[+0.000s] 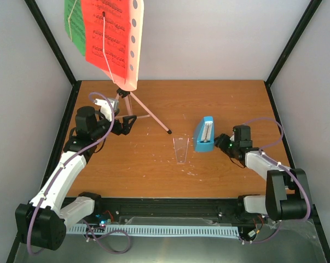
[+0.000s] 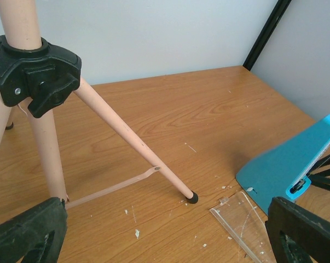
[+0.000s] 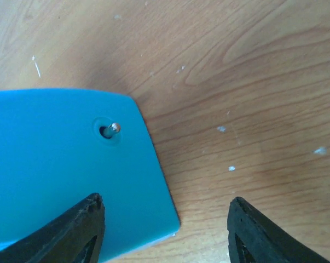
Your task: Pack up the instrument practice props
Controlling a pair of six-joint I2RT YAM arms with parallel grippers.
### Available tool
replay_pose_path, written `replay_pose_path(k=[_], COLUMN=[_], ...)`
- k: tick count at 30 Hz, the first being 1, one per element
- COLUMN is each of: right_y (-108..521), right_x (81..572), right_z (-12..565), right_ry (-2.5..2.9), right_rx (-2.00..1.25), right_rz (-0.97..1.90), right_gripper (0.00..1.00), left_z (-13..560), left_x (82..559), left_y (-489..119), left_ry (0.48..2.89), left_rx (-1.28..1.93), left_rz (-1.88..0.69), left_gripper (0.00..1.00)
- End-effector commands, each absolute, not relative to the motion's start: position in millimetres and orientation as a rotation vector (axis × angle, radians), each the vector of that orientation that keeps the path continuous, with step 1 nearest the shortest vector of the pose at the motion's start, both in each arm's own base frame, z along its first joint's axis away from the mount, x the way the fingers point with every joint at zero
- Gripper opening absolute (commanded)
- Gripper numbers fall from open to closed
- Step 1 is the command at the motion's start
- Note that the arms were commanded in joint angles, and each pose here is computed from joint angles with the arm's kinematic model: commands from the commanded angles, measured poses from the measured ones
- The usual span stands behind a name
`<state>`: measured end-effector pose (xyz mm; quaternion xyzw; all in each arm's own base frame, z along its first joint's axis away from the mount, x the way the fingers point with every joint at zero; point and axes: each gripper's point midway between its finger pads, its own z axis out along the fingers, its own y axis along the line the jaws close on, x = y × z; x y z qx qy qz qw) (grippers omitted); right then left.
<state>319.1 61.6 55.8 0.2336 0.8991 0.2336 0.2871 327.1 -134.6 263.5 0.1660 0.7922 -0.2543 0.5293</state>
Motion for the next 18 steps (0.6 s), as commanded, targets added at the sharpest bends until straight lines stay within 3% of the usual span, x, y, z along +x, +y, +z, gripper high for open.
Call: replay_pose_path(k=[1,13,18], right_y=[83,155,150], right_x=[320,316,319], right_z=[54,55,68], right_ry=[2.406,2.408,2.361], right_rx=[0.524,0.303,0.289], right_rz=[0.687,0.773,0.723], right_gripper=[0.57,0.54,0.57], left_z=[271,270,271], left_x=[327,327,327], left_y=[-139,-139,-138], left_ry=[1.886,1.888,1.884], left_rx=[0.398,0.399,0.398], left_rz=[-0.625,-0.628,-0.624], left_gripper=[1.00,1.00,1.00])
